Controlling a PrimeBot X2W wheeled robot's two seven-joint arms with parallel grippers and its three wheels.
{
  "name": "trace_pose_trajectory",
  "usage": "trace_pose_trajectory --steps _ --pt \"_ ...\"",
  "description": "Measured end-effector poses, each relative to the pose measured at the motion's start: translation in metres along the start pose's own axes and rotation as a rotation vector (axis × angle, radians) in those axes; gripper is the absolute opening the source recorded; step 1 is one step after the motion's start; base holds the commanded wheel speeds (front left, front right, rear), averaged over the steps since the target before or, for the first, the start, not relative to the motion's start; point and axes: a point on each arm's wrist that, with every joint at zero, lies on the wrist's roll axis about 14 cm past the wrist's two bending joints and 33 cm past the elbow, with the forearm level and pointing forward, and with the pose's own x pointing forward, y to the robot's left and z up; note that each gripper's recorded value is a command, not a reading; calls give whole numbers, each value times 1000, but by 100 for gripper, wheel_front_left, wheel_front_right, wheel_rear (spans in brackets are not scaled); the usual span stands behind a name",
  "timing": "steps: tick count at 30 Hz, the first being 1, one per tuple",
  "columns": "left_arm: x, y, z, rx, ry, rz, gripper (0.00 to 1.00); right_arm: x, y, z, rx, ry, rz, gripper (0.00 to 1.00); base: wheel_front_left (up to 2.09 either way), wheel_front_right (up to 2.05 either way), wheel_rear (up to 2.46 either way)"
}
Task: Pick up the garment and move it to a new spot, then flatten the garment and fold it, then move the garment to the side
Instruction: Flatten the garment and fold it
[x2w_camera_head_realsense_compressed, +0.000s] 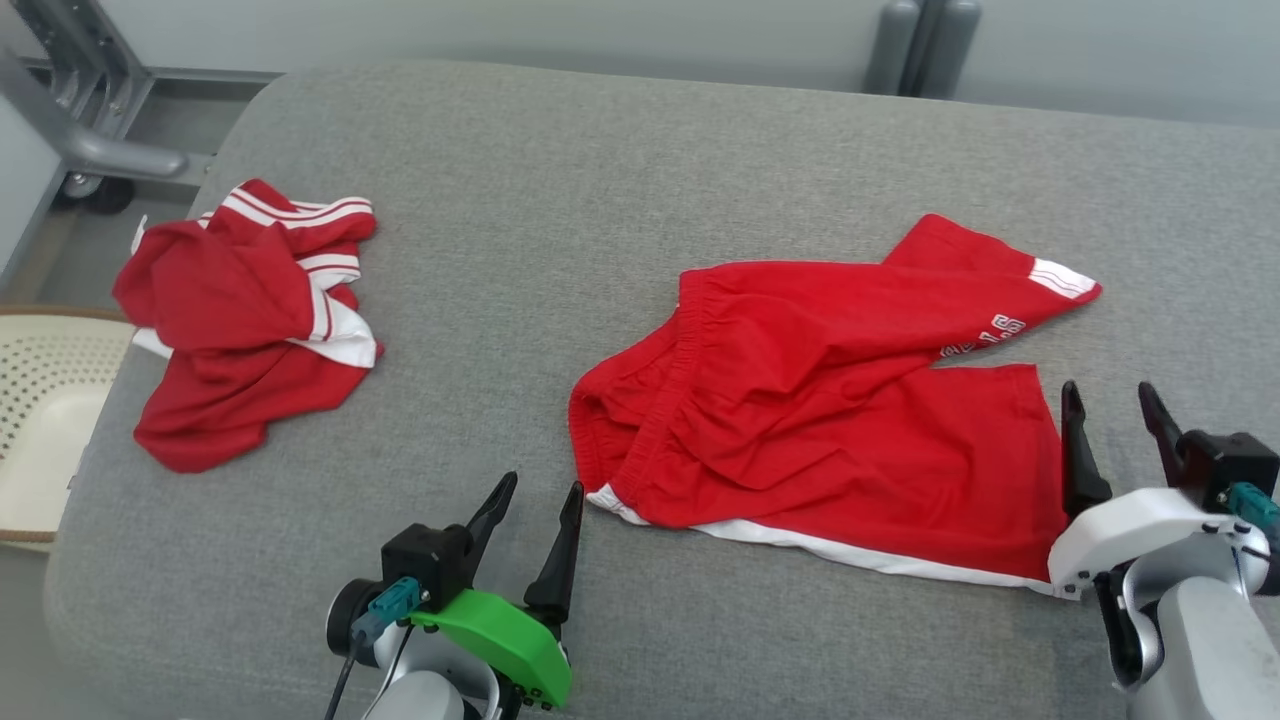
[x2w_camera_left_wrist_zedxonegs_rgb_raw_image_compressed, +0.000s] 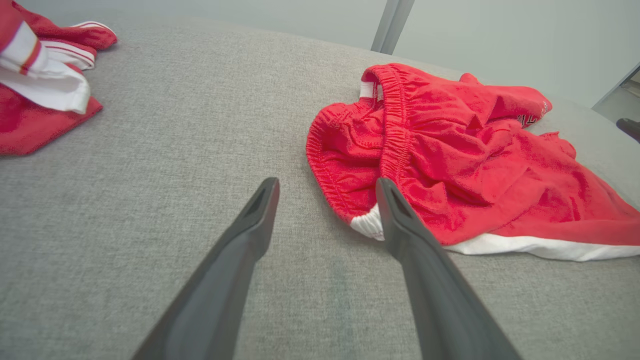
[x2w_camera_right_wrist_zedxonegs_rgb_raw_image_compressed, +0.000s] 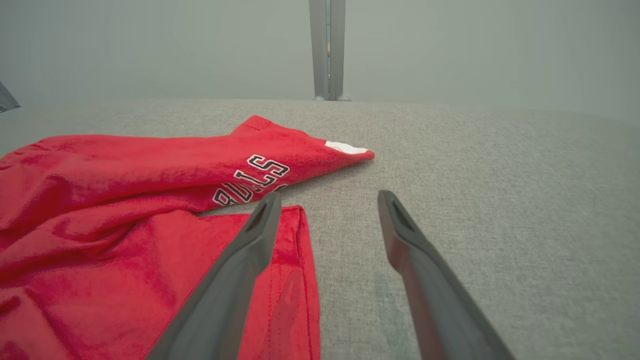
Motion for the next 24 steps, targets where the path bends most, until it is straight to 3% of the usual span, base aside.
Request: trace_pose_trajectory --steps 12,24 --pt "19 -56 -9 34 41 -188 100 -57 -28 -10 31 23 -82 100 0 0 0" --pt "49 -54 -27 92 147 -210 100 -80 -52 -7 33 10 -160 100 0 0 0"
